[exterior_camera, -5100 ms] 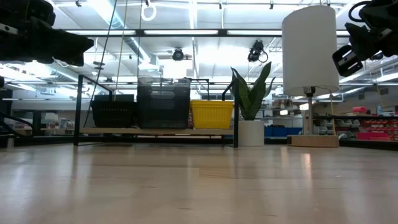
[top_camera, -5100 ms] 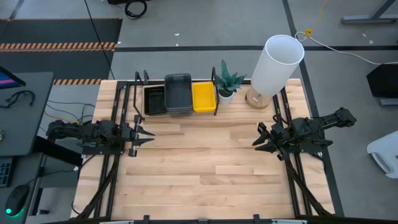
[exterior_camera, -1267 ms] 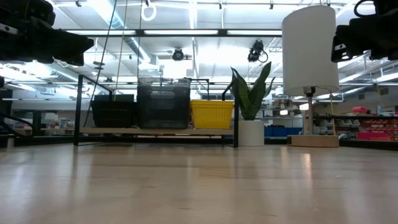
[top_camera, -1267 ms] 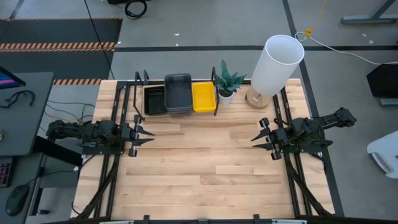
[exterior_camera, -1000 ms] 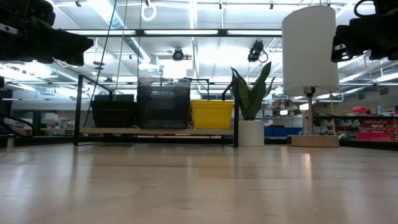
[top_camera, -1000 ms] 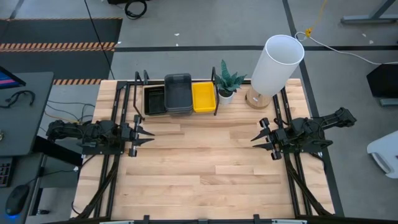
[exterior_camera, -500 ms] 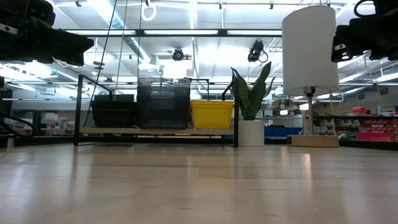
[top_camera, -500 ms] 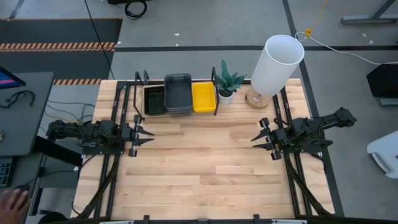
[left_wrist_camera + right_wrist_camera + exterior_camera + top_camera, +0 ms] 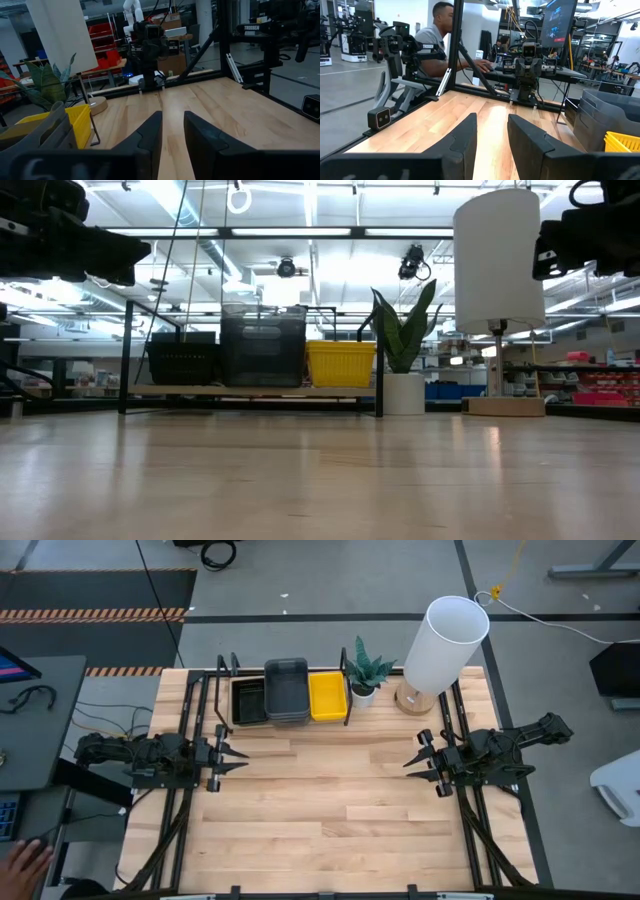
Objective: Stack baskets on shelf by color
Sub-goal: Return to Home Position
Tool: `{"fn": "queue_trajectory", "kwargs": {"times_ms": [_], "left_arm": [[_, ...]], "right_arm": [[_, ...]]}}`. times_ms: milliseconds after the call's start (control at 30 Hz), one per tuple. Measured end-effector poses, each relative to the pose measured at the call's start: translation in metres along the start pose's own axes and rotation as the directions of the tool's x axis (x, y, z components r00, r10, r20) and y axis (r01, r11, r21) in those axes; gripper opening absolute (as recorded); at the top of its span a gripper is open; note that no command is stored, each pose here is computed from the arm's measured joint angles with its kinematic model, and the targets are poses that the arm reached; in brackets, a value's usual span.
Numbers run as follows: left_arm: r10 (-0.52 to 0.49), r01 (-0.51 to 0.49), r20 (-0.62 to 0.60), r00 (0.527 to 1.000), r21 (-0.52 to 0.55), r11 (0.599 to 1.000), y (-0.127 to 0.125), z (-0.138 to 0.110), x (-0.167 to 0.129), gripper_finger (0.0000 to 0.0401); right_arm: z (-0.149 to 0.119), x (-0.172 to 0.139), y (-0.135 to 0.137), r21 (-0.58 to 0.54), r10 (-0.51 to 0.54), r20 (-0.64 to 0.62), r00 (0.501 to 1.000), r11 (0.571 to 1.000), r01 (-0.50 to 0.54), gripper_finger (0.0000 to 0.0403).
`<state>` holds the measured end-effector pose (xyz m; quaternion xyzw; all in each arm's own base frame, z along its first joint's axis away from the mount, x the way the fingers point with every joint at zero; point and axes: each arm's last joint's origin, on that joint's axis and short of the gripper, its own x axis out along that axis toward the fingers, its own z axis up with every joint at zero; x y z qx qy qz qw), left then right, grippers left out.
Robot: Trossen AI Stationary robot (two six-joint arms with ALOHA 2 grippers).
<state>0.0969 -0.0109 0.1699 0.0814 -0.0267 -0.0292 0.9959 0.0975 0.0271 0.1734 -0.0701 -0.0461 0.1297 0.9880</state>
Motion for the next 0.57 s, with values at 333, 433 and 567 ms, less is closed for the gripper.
{"fn": "queue_trajectory", "kwargs": {"times_ms": [333, 433, 567], "left_arm": [[0.0, 0.0, 0.0, 1.0, 0.0, 1.0, 0.0, 0.0, 0.0, 0.0081], [0.0, 0.0, 0.0, 1.0, 0.0, 1.0, 0.0, 0.0, 0.0, 0.0082], [0.0, 0.0, 0.0, 1.0, 0.0, 1.0, 0.0, 0.0, 0.0, 0.0088]], "right_arm": [[0.0, 0.0, 0.0, 0.0, 0.0, 0.0, 1.0, 1.0, 0.0, 0.0114], [0.0, 0.0, 0.0, 0.0, 0.0, 0.0, 1.0, 1.0, 0.0, 0.0114], [0.0, 0.0, 0.0, 0.0, 0.0, 0.0, 1.0, 1.0, 0.0, 0.0114]]}}
